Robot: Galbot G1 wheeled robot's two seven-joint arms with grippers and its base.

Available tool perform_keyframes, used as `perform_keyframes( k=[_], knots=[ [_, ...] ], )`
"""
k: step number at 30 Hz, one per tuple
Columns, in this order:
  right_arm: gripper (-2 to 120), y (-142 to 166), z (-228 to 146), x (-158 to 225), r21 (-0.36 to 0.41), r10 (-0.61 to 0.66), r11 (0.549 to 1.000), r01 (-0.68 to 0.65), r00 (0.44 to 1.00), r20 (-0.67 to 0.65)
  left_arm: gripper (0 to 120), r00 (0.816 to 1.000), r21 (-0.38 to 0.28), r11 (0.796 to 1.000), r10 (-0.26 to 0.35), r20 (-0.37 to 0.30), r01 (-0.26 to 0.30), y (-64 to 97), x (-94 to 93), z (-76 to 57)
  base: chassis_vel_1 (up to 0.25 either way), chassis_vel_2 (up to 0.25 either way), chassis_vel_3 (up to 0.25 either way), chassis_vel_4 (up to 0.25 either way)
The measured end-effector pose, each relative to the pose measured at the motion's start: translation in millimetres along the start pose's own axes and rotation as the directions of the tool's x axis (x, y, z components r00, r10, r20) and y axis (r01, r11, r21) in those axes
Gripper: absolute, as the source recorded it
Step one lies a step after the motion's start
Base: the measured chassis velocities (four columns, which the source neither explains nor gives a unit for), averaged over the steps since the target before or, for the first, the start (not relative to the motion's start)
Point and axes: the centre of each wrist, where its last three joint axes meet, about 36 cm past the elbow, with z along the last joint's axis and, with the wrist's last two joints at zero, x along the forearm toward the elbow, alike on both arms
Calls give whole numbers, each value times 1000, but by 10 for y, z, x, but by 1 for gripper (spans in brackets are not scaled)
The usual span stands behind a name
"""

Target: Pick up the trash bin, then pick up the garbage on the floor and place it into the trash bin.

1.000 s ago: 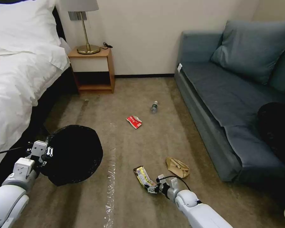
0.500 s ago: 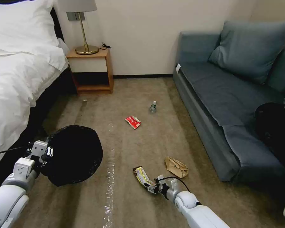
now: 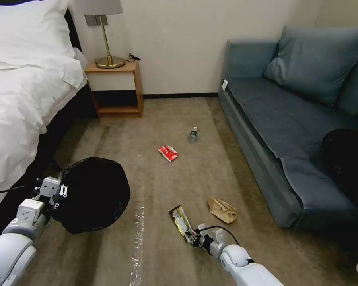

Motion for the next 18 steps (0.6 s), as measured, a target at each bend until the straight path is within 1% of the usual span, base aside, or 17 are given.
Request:
perform_keyframes(
  k=[1,5,10,12,13,15,16,18],
  knots=[
    [0,-5,-4,6,0,0,1000,0,1000,1,5,1000,0,1000,0,-1,0,3,-5,5,0,0,0,0],
    [0,-13,-22,16,2,1,1000,-1,1000,4,5,1000,1,1000,-1,-2,1,6,-15,10,0,0,0,0],
    [0,-44,-135,55,5,4,1000,-4,999,33,5,1000,3,1000,1,-2,-1,9,-30,14,0,0,0,0],
    [0,-75,-327,90,15,4,1000,-5,996,89,5,1000,10,1000,6,1,-6,-5,-40,30,0,0,0,0],
    [0,-75,-327,90,15,4,1000,-5,996,89,5,1000,10,1000,6,1,-6,-5,-40,30,0,0,0,0],
    [0,-86,-507,116,29,2,1000,-6,990,141,5,1000,21,1000,11,2,-11,-40,-41,35,0,0,0,0],
    [0,-86,-507,116,29,2,1000,-6,990,141,5,1000,21,1000,11,2,-11,-40,-41,35,0,0,0,0],
    [0,-83,-790,160,35,-1,999,-7,976,217,5,1000,36,999,17,6,-18,-100,-44,35,0,0,0,0]
  ],
)
